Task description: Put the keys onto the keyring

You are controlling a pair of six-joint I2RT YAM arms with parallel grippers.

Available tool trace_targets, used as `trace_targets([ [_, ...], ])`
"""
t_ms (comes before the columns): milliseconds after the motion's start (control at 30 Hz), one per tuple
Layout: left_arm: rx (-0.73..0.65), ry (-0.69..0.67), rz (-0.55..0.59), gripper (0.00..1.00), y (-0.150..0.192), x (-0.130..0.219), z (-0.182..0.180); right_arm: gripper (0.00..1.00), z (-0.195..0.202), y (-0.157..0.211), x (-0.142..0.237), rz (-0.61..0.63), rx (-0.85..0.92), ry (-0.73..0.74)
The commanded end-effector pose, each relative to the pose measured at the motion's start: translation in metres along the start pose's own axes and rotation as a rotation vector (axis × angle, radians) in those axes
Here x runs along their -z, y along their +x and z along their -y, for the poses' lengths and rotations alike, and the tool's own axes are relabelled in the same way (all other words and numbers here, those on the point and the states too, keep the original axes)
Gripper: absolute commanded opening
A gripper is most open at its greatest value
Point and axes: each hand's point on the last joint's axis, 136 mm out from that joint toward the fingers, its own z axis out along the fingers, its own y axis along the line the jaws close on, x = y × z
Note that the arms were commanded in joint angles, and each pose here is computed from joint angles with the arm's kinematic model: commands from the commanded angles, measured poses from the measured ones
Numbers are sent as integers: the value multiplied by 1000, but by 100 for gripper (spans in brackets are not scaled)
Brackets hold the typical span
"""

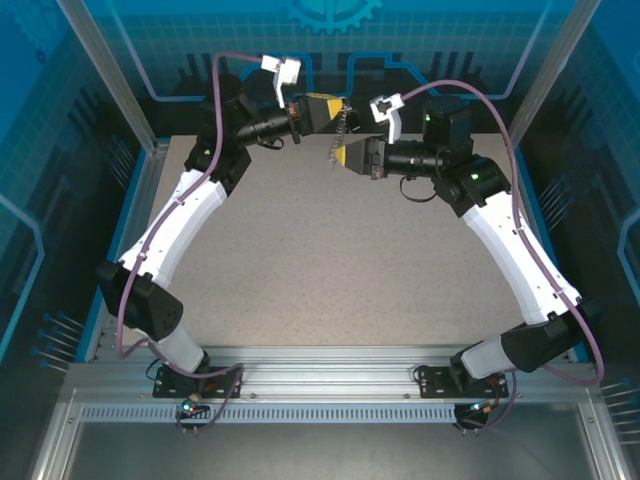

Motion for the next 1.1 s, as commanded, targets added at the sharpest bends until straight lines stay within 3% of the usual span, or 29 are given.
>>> trace_targets([
  [0, -33, 41, 67, 0, -20, 7, 22, 22, 3, -21, 30, 95, 19, 18],
  [200, -9, 94, 107, 0, -32, 9, 29, 23, 0, -52, 77, 239, 64, 45],
  [400, 19, 159, 118, 0, -37, 7, 37, 33, 17, -74, 87, 291, 70, 92],
  [533, 23, 171, 114, 0, -38, 8, 39, 40, 26, -87, 77, 314, 44, 65],
  [700, 30, 185, 106, 0, -37, 8, 42, 49, 1, -90, 47, 265, 104, -43],
  [1067, 37, 205, 92, 0, -37, 7, 45, 48, -25, -73, 8, 172, 161, -116],
])
